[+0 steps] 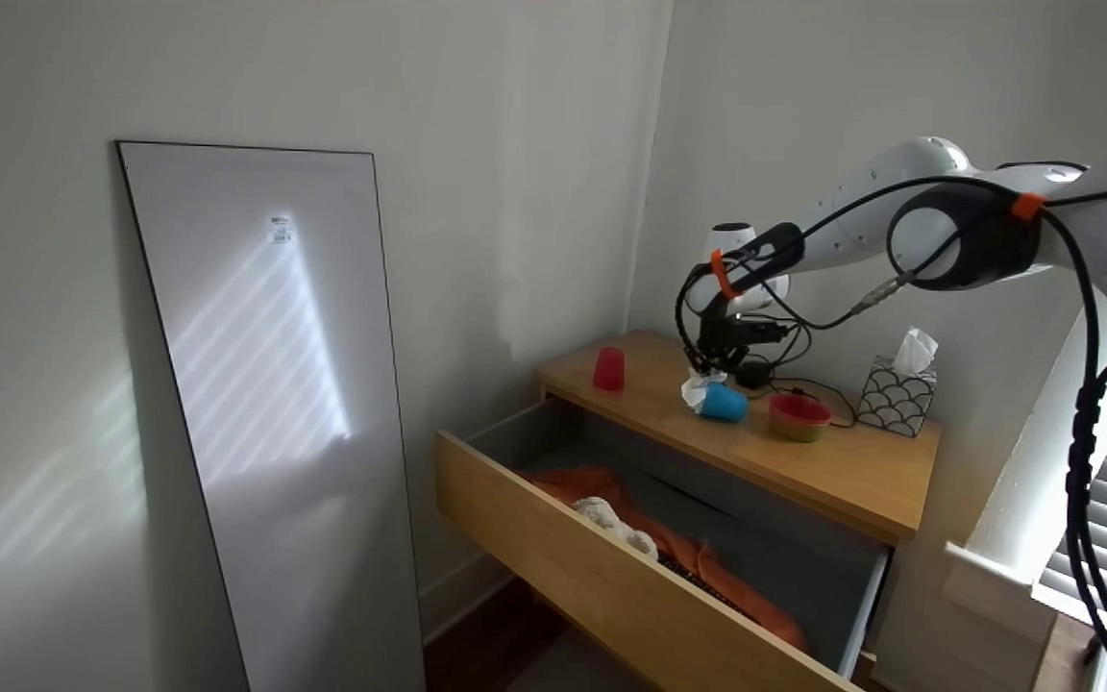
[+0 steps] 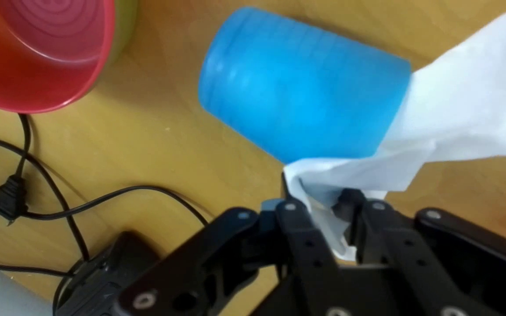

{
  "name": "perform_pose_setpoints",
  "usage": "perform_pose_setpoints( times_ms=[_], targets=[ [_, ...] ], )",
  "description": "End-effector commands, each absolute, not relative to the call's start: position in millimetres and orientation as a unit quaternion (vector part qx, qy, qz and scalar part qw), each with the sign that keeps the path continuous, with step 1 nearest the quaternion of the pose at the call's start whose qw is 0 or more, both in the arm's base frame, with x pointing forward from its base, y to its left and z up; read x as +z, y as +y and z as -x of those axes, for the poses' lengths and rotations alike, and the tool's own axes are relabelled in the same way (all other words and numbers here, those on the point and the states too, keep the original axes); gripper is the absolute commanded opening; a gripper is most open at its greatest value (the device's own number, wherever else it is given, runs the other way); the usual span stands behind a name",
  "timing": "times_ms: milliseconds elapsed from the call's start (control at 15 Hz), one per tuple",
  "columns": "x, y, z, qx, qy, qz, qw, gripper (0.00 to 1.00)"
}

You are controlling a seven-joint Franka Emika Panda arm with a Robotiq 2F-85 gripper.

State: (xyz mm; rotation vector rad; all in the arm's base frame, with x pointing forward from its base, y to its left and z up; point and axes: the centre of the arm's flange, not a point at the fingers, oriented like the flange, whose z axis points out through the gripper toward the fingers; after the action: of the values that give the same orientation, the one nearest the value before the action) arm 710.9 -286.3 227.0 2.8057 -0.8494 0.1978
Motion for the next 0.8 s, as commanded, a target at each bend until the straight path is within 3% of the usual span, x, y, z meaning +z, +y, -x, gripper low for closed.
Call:
perform_pose_setpoints(
  times_ms=[0,733],
  targets=[
    [213,-285,-716,0.049,-0.297,-0.947,0.115,0.0],
    [229,-281,-713,0.061,-0.312,-0.944,0.09,0.01]
  ],
)
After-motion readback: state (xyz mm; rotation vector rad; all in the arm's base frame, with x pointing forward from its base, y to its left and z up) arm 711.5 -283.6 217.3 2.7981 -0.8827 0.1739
